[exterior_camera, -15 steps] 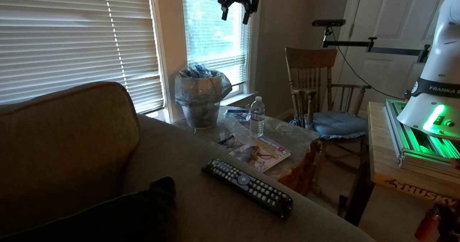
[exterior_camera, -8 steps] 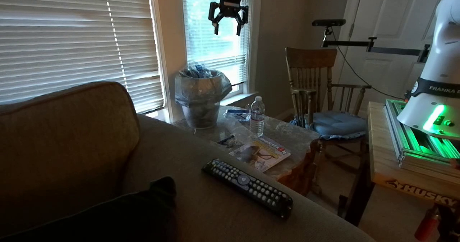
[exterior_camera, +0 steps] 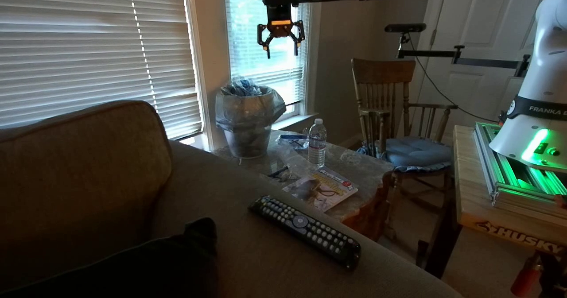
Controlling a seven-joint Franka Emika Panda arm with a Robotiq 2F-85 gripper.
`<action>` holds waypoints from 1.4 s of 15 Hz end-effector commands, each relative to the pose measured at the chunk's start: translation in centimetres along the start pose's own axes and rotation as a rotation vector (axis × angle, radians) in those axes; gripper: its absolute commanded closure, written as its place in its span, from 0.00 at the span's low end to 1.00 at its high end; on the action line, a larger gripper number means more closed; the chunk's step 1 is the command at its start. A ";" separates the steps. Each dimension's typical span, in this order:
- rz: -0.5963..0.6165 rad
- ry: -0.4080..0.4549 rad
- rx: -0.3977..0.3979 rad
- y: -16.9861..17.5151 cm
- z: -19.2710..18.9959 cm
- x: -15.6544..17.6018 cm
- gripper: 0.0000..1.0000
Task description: Move the bin to the right.
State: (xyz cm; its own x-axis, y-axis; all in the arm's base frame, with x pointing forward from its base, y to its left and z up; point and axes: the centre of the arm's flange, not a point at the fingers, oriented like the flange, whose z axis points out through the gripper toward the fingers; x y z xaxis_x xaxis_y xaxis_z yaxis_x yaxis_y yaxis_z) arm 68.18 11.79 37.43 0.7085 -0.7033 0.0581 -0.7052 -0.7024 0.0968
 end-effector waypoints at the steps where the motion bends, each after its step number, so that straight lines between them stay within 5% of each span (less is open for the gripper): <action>1: 0.113 -0.014 0.049 -2.0 1.2 1.6 0.00; 3: 0.080 0.054 0.039 -1.8 1.1 1.0 0.00; 9: 0.077 0.022 0.036 -1.7 1.8 1.3 0.00; 21: 0.256 -0.038 0.080 -2.0 9.2 10.0 0.00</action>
State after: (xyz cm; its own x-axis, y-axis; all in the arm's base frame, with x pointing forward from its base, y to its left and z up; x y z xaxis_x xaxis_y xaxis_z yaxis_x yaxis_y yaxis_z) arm 73.49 5.25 30.39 0.5510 -0.8319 0.0660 -0.8345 -0.5486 0.0515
